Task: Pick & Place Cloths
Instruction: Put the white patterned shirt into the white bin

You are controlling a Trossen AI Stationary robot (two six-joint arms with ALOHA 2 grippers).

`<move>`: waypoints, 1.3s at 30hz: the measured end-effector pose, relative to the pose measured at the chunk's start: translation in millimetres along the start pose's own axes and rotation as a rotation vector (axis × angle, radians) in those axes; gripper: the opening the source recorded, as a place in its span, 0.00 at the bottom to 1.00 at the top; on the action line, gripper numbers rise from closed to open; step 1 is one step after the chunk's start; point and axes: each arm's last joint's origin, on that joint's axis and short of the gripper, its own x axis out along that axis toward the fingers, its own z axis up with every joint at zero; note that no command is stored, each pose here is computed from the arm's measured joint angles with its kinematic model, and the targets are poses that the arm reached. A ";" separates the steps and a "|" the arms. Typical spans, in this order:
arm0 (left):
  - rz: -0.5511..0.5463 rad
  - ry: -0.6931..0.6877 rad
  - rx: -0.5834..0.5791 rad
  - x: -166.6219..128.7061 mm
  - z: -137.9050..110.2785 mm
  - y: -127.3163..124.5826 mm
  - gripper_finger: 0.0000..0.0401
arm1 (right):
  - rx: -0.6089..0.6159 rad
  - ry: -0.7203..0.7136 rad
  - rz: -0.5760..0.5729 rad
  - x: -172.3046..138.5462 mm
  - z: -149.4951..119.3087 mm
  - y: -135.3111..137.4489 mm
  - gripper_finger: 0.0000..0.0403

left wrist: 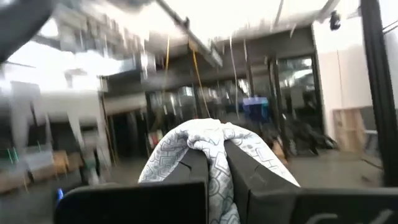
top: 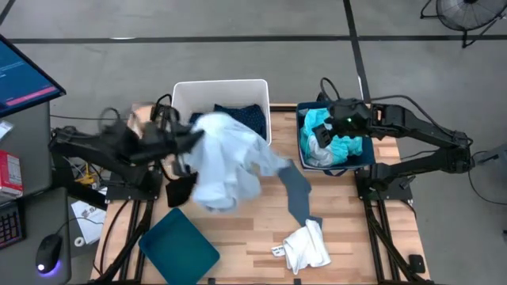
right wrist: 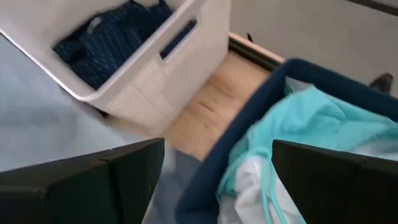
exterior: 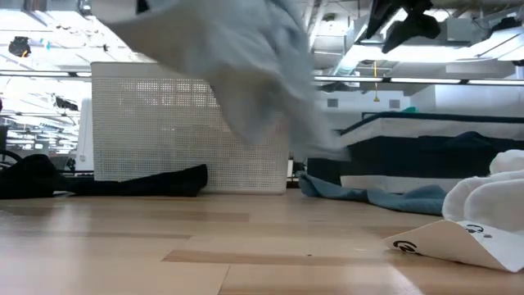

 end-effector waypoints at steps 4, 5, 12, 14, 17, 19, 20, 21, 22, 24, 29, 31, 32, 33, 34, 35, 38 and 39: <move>0.038 -0.125 0.212 4.6 45.5 15.8 0.00 | 0.013 -0.035 0.022 -0.1 3.5 2.2 0.72; 0.061 -0.146 0.267 5.6 55.3 19.8 0.00 | 0.014 -0.039 0.024 0.0 3.9 2.5 0.72; 0.274 -0.215 0.541 9.8 102.6 54.7 0.00 | 0.003 -0.008 0.004 13.1 5.3 8.3 0.72; 0.321 -0.223 0.587 14.0 109.2 63.2 0.00 | -0.004 0.010 -0.007 19.7 5.4 10.8 0.72; 0.381 -0.231 0.638 19.8 115.2 75.8 0.00 | -0.014 0.039 -0.020 29.6 5.3 14.8 0.72; 0.422 -0.219 0.664 24.5 114.1 82.9 0.00 | -0.020 0.055 -0.030 35.9 5.2 17.2 0.72; 0.437 -0.204 0.668 27.5 111.3 86.1 0.00 | -0.023 0.063 -0.034 38.6 5.2 18.1 0.72; 0.448 -0.185 0.668 31.7 107.3 89.0 0.00 | -0.028 0.069 -0.038 41.2 5.1 19.1 0.72; 0.456 -0.162 0.665 35.9 102.7 92.0 0.00 | -0.040 0.076 -0.039 43.2 4.9 19.8 0.72; 0.465 -0.089 0.674 45.4 90.4 98.9 0.00 | -0.055 0.084 -0.039 45.6 4.8 20.7 0.72; 0.485 0.084 0.648 71.6 54.0 118.1 0.00 | -0.055 0.091 -0.029 45.4 4.5 20.9 0.72; 0.486 0.161 0.617 81.5 36.3 126.0 0.00 | -0.054 0.089 -0.028 44.4 4.6 20.6 0.72; 0.487 0.195 0.607 86.3 26.7 129.4 0.00 | -0.054 0.089 -0.028 44.4 4.6 20.6 0.72; 0.485 0.230 0.602 90.2 16.3 132.3 0.00 | -0.054 0.089 -0.028 43.7 4.4 20.2 0.72; 0.484 0.266 0.595 93.3 4.5 135.1 0.00 | -0.054 0.088 -0.028 42.4 4.2 19.6 0.72; 0.484 0.298 0.591 96.2 -7.1 137.8 0.00 | -0.053 0.084 -0.025 40.9 4.3 19.1 0.72; 0.480 0.386 0.551 99.8 -42.0 143.5 0.00 | -0.052 0.085 -0.025 39.6 4.1 18.4 0.72; 0.476 0.413 0.534 99.6 -52.9 144.1 0.00 | -0.052 0.085 -0.025 39.3 4.1 18.2 0.72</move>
